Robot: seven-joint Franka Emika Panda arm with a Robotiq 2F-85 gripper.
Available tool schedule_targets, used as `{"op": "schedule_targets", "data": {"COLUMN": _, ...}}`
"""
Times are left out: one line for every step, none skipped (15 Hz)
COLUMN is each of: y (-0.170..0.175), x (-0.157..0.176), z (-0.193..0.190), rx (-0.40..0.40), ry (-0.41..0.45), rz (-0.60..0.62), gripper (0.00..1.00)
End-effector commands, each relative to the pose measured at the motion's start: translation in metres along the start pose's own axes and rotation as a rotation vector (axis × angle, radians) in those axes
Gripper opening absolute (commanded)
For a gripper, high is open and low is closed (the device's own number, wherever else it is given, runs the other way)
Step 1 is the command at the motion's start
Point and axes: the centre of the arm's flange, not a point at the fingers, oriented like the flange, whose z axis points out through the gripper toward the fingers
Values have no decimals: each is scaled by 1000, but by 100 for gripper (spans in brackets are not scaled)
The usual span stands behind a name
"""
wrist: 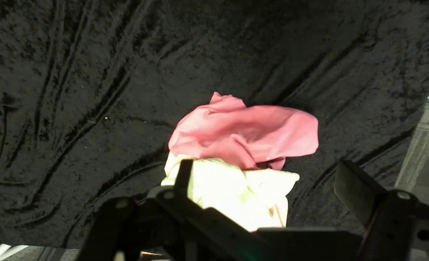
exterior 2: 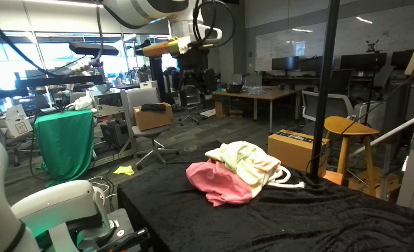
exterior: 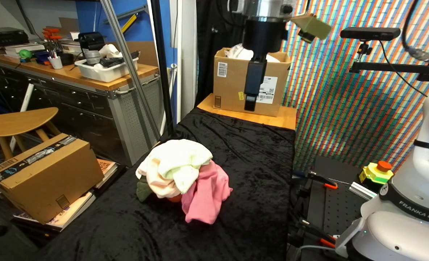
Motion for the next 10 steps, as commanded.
{"op": "schedule_targets", "data": {"y": -3, "x": -62, "z": -32, "rx": 27, "ry": 63, "rz": -2, "gripper": 100}}
{"op": "schedule_targets", "data": {"y": -4, "x": -74, "z": -35, "rx": 29, "ry": 81, "rz": -2, "gripper": 100}}
{"op": "schedule_targets", "data": {"y": -5, "x": -85, "z": -37, "rx": 27, "ry": 99, "rz": -1, "gripper": 100}}
{"op": "schedule_targets", "data": {"y": -5, "x": -94, "z": -38, "rx": 25, "ry": 116, "rz": 0, "gripper": 100}}
{"op": "schedule_targets", "data": {"y": -6, "x": -102, "z": -38, "rx": 25, "ry": 131, "rz": 2, "gripper": 100}}
{"op": "schedule_targets", "data": {"y": -6, "x": -110, "z": -37, "rx": 20, "ry": 146, "rz": 3, "gripper": 100}}
{"op": "schedule_targets", "data": {"y": -5, "x": -116, "z": -34, "rx": 11, "ry": 170, "rz": 9, "gripper": 100}}
{"op": "schedule_targets", "data": {"y": -5, "x": -121, "z": -31, "rx": -3, "ry": 206, "rz": 17, "gripper": 100}}
{"op": "schedule_targets", "data": {"y": -4, "x": -125, "z": -28, "rx": -10, "ry": 234, "rz": 9, "gripper": 100}}
{"op": "schedule_targets", "data": {"y": -2, "x": -129, "z": -25, "rx": -9, "ry": 259, "rz": 13, "gripper": 100}}
